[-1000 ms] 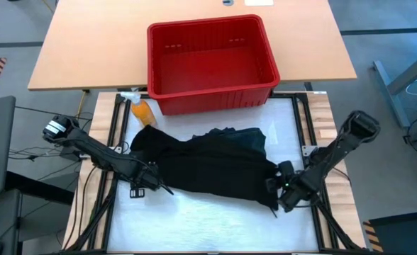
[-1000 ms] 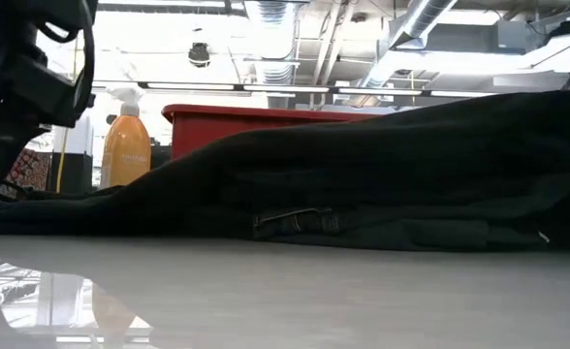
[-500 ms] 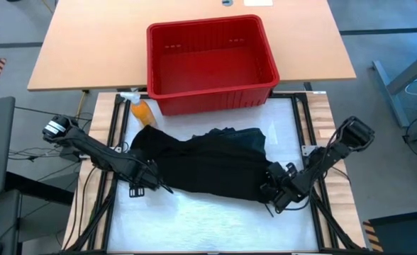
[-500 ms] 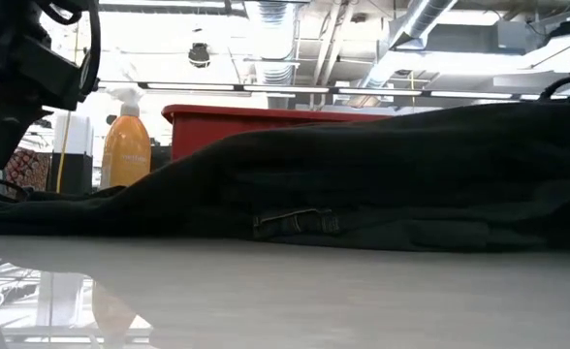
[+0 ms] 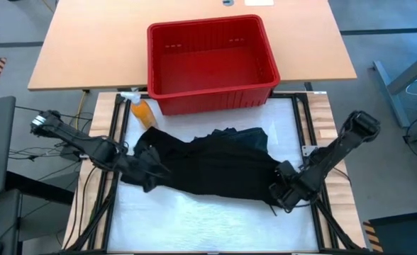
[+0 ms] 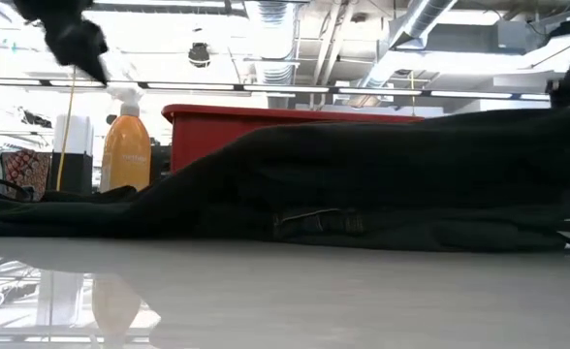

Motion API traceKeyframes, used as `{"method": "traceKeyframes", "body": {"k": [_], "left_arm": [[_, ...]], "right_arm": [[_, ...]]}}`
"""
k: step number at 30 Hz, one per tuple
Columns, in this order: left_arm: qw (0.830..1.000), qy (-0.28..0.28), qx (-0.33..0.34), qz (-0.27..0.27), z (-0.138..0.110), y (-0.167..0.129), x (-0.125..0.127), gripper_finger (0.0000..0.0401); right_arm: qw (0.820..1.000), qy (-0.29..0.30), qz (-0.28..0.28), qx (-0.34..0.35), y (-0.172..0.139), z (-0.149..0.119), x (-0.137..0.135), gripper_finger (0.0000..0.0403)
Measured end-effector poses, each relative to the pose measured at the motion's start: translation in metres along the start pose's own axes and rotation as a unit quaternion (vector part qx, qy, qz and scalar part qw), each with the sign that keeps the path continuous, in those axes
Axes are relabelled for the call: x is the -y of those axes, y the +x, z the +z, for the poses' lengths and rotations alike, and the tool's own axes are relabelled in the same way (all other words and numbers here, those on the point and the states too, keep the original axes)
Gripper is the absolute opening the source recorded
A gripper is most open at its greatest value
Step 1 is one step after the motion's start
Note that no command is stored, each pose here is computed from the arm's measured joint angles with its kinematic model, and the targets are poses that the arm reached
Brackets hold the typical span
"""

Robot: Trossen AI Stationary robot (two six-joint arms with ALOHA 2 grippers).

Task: Fold Laundry from Bin
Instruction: Fold the black shirt from the red laundry bin

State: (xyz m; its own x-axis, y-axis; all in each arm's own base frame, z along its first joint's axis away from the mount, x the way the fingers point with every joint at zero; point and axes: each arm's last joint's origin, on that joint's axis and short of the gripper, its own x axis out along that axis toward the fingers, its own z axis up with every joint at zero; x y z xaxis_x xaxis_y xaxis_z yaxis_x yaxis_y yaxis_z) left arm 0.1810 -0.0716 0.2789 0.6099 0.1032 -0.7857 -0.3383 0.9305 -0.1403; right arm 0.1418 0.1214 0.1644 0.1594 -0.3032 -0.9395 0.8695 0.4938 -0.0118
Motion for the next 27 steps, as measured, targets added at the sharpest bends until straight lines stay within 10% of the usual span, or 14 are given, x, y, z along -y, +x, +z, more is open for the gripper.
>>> {"method": "traceKeyframes", "body": {"k": [6, 15, 27], "left_arm": [[0.993, -0.013, 0.101, -0.058, 0.008, 0.014, 0.012, 0.0167], [0.996, 0.020, 0.066, -0.061, 0.003, 0.052, 0.027, 0.0167], [0.993, 0.033, 0.046, -0.104, 0.003, 0.068, 0.038, 0.0167]], "right_arm": [[0.996, 0.019, 0.081, 0.026, -0.027, 0.014, 0.002, 0.0020], [0.993, 0.038, 0.103, 0.030, -0.044, 0.033, 0.002, 0.0028], [0.999, 0.034, -0.003, 0.009, -0.030, 0.060, 0.012, 0.0267]]}}
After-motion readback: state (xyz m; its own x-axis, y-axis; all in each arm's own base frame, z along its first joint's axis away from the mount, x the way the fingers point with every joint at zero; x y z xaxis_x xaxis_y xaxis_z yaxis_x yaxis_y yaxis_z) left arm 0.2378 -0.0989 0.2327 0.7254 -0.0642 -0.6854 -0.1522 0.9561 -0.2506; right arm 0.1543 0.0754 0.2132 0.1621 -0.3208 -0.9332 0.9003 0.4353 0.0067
